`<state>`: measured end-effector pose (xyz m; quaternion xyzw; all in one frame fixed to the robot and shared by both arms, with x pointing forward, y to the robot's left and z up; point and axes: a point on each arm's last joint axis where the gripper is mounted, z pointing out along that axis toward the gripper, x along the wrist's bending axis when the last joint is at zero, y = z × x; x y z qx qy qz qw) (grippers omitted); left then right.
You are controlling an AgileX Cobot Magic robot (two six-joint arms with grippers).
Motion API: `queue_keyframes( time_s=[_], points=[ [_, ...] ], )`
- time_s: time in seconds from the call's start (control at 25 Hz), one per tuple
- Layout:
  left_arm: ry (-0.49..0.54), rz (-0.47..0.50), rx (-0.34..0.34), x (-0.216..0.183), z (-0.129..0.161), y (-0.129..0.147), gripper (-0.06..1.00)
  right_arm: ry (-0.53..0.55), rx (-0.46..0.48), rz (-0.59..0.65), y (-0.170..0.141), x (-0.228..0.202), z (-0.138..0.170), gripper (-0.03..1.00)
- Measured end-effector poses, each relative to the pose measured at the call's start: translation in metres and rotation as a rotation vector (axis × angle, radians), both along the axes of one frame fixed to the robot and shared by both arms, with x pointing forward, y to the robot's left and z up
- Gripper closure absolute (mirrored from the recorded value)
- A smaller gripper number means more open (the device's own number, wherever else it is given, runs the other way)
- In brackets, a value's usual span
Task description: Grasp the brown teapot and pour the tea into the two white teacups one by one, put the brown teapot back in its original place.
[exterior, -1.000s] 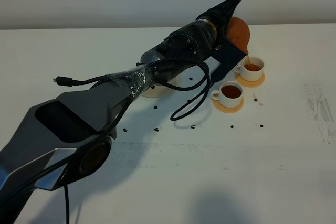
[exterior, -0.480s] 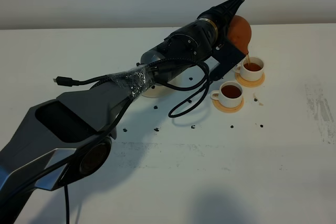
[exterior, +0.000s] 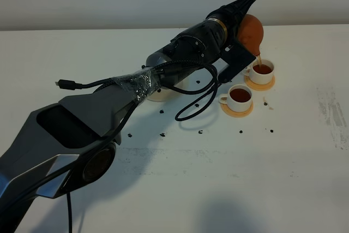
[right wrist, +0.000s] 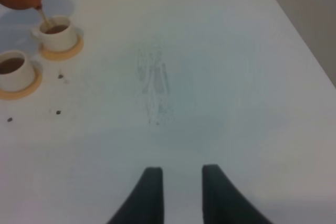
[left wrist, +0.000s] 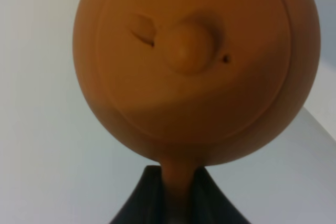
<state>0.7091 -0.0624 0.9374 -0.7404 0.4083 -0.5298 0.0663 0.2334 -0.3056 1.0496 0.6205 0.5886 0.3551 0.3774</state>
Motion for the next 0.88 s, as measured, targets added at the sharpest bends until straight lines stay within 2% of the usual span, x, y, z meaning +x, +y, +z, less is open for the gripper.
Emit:
queue_keyframes(
  time_s=[0.64, 0.88],
  points=[
    [-0.024, -0.024, 0.004, -0.0002, 0.0017, -0.0021, 0.86, 0.0, 0.0, 0.0, 0.0, 0.0, 0.0, 0.75],
    [0.053, 0.016, -0.062, -0.002, -0.0022, -0.0016, 0.86, 0.0, 0.0, 0.0, 0.0, 0.0, 0.0, 0.75]
  ],
)
